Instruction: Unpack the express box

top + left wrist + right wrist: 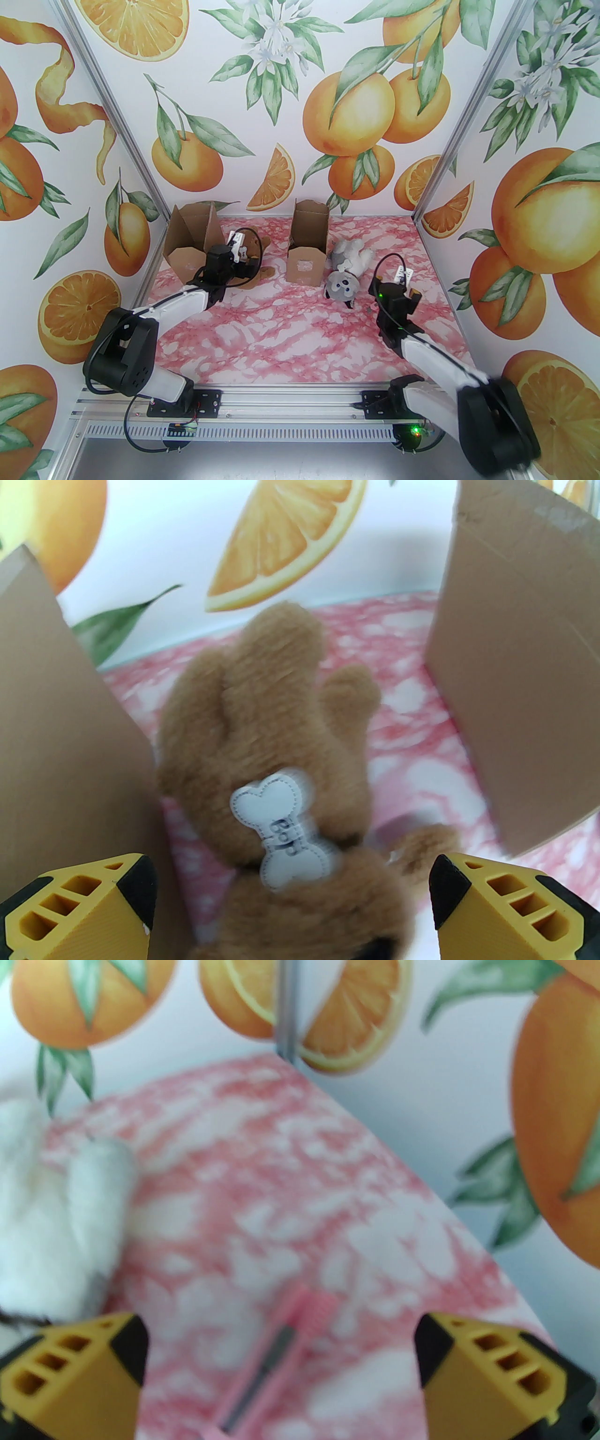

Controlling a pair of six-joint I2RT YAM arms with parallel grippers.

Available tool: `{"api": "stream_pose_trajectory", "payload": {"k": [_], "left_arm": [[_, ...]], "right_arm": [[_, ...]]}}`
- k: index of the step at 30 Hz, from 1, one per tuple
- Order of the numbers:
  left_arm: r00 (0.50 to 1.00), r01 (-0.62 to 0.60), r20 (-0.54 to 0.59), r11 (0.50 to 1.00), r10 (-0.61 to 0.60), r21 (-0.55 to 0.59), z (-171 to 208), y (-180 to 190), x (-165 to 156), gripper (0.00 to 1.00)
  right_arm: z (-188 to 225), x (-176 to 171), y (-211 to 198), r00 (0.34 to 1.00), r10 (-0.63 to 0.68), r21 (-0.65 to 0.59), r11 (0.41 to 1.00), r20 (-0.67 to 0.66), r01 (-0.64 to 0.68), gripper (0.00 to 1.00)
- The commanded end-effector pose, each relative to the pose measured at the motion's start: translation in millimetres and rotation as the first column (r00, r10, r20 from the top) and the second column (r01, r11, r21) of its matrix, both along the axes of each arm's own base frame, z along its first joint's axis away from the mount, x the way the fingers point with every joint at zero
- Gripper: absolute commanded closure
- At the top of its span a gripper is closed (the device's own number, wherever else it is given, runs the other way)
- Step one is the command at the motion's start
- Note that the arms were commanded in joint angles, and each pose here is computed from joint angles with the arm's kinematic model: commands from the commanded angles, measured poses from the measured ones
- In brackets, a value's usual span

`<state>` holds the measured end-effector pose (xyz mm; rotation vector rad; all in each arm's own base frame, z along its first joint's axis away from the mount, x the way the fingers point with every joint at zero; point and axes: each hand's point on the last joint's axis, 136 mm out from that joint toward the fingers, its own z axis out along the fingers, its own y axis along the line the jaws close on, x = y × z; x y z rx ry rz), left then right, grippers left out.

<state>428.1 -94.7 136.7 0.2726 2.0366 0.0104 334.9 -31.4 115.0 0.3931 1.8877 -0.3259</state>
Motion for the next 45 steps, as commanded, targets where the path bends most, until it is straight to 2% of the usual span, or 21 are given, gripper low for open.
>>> {"api": "stream_pose_trajectory", "payload": {"k": [1,4,6,7,9,14,16,21,27,45], "left_arm": [[0.996,-0.031,0.090,0.998,0.025,0.060,14,32,6,0.00],[0.993,-0.047,0.112,0.995,0.038,0.083,7,52,0,0.00],[0.988,-0.032,0.153,0.999,0.026,0.038,6,59,-6,0.00],[0.982,-0.024,0.188,1.000,0.021,0.016,6,62,-8,0.00],[0.983,-0.033,0.178,0.999,0.037,-0.025,-2,71,-8,0.00],[0.979,0.035,0.203,0.998,-0.025,-0.046,-27,65,-9,0.00],[0.978,0.025,0.208,0.998,-0.014,-0.049,-30,67,-12,0.00],[0.976,0.016,0.217,0.998,-0.001,-0.068,-32,71,-12,0.00],[0.977,0.016,0.213,0.998,-0.001,-0.068,-32,70,-11,0.00],[0.978,-0.020,0.208,0.997,0.034,-0.068,-33,77,-10,0.00]], "right_arm": [[35,23,7,0.979,0.070,-0.021,0.997,0.193,-0.067,0.00],[28,35,15,0.970,0.135,-0.051,0.991,0.205,-0.127,0.00],[22,40,22,0.956,0.176,-0.068,0.984,0.235,-0.164,0.00],[12,40,28,0.958,0.205,-0.066,0.978,0.201,-0.196,0.00],[16,39,24,0.951,0.181,-0.081,0.983,0.249,-0.165,0.00],[10,49,37,0.948,0.256,-0.089,0.966,0.189,-0.243,0.00],[8,51,36,0.957,0.241,-0.082,0.970,0.160,-0.231,0.00],[12,44,39,0.948,0.247,-0.110,0.967,0.201,-0.229,0.00],[8,53,30,0.968,0.195,-0.083,0.979,0.156,-0.184,0.00],[6,56,29,0.969,0.198,-0.070,0.979,0.147,-0.190,0.00]]}}
